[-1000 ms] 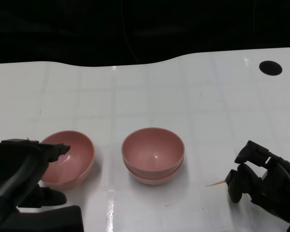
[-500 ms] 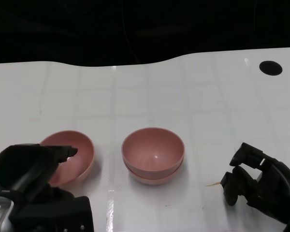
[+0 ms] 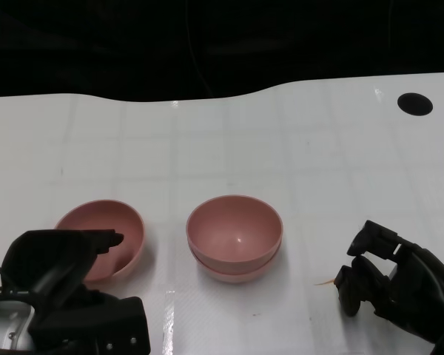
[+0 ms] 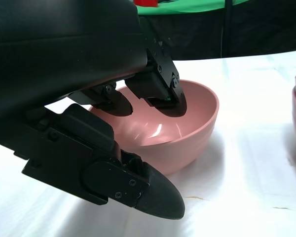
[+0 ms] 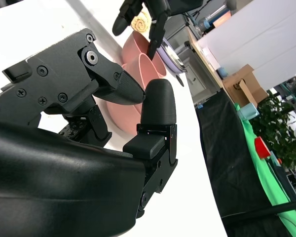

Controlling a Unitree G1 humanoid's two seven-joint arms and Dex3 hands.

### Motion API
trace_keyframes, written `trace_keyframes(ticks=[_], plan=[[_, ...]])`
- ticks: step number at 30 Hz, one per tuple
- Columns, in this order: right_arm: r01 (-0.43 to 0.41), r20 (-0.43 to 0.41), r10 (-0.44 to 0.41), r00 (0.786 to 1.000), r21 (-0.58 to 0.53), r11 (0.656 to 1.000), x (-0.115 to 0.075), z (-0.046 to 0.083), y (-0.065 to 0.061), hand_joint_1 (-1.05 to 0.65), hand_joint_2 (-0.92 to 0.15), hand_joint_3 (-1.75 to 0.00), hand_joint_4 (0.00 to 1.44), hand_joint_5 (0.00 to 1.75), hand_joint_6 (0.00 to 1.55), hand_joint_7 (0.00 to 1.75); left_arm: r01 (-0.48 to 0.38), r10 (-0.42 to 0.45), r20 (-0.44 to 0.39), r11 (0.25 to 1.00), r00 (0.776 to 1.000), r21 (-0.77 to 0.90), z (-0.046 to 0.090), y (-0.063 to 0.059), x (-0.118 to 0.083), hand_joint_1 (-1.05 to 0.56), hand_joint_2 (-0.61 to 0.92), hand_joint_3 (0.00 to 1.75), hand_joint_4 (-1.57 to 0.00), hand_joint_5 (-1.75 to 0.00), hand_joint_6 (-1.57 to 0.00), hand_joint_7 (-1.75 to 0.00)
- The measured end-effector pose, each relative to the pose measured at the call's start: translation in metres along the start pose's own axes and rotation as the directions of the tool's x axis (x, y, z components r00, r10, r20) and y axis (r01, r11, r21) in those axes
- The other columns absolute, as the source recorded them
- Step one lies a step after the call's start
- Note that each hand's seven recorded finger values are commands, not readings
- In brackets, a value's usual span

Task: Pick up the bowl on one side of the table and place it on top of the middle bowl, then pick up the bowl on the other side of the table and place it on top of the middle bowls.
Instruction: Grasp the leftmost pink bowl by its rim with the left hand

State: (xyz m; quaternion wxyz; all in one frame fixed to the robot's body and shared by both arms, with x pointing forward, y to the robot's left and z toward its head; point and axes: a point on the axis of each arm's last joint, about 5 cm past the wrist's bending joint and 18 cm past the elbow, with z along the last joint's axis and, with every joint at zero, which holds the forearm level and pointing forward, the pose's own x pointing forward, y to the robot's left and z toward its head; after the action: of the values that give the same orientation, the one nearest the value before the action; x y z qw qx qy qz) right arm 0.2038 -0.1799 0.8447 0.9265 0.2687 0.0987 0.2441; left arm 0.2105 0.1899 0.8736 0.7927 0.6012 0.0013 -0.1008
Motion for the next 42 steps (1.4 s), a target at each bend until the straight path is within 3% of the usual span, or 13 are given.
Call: trace_keyframes(ticks=[4, 24, 30, 32, 35, 40, 42], plan=[[0.002, -0.002, -0.002, 1.0, 0.007, 1.0, 0.001, 0.0, 0.002, -0.18, -0.57, -1.17, 0.92, 1.75, 0.7, 1.66, 0.026, -0.027, -0.014, 0.999, 1.0, -0.023, -0.004, -0.009, 0.002, -0.89, 0.92, 0.0, -0.6, 0.0, -0.69, 0.0], [-0.004, -0.011, 0.004, 1.0, 0.01, 1.0, 0.003, -0.002, 0.005, -0.2, -0.54, -1.18, 0.9, 1.75, 0.7, 1.65, 0.02, -0.02, 0.008, 0.999, 1.0, -0.04, -0.005, -0.016, 0.015, -0.84, 0.92, 0.01, -0.64, -0.01, -0.73, -0.01], [-0.005, -0.009, 0.005, 1.0, 0.008, 1.0, 0.003, -0.001, 0.005, -0.21, -0.54, -1.19, 0.9, 1.75, 0.7, 1.65, -0.008, 0.011, 0.032, 0.996, 0.999, -0.084, -0.007, -0.02, 0.013, -0.57, 0.92, 0.01, -0.69, -0.02, -0.77, -0.02], [-0.008, -0.005, 0.008, 1.0, 0.005, 1.0, 0.003, 0.0, 0.006, -0.2, -0.54, -1.19, 0.9, 1.75, 0.7, 1.65, -0.013, 0.017, 0.039, 0.996, 0.999, -0.089, -0.007, -0.021, 0.013, -0.31, 0.92, 0.09, -0.81, -0.05, -0.85, -0.04], [-0.01, -0.002, 0.01, 1.0, 0.002, 1.0, 0.003, 0.0, 0.006, -0.19, -0.54, -1.19, 0.91, 1.75, 0.7, 1.64, -0.022, 0.027, 0.042, 0.994, 0.999, -0.11, -0.008, -0.022, 0.013, -0.21, 0.92, 0.2, -0.91, -0.06, -0.92, -0.05], [-0.01, -0.003, 0.01, 1.0, 0.003, 1.0, 0.003, 0.0, 0.006, -0.2, -0.54, -1.19, 0.91, 1.75, 0.71, 1.64, -0.022, 0.027, 0.041, 0.992, 0.999, -0.125, -0.008, -0.022, 0.014, -0.19, 0.92, 0.24, -0.94, -0.06, -0.95, -0.05], [-0.01, -0.004, 0.01, 1.0, 0.004, 1.0, 0.003, 0.0, 0.006, -0.2, -0.53, -1.19, 0.91, 1.75, 0.71, 1.63, -0.034, 0.041, 0.043, 0.99, 0.998, -0.138, -0.009, -0.024, 0.014, -0.08, 0.92, 0.25, -1.09, -0.13, -1.06, -0.09]])
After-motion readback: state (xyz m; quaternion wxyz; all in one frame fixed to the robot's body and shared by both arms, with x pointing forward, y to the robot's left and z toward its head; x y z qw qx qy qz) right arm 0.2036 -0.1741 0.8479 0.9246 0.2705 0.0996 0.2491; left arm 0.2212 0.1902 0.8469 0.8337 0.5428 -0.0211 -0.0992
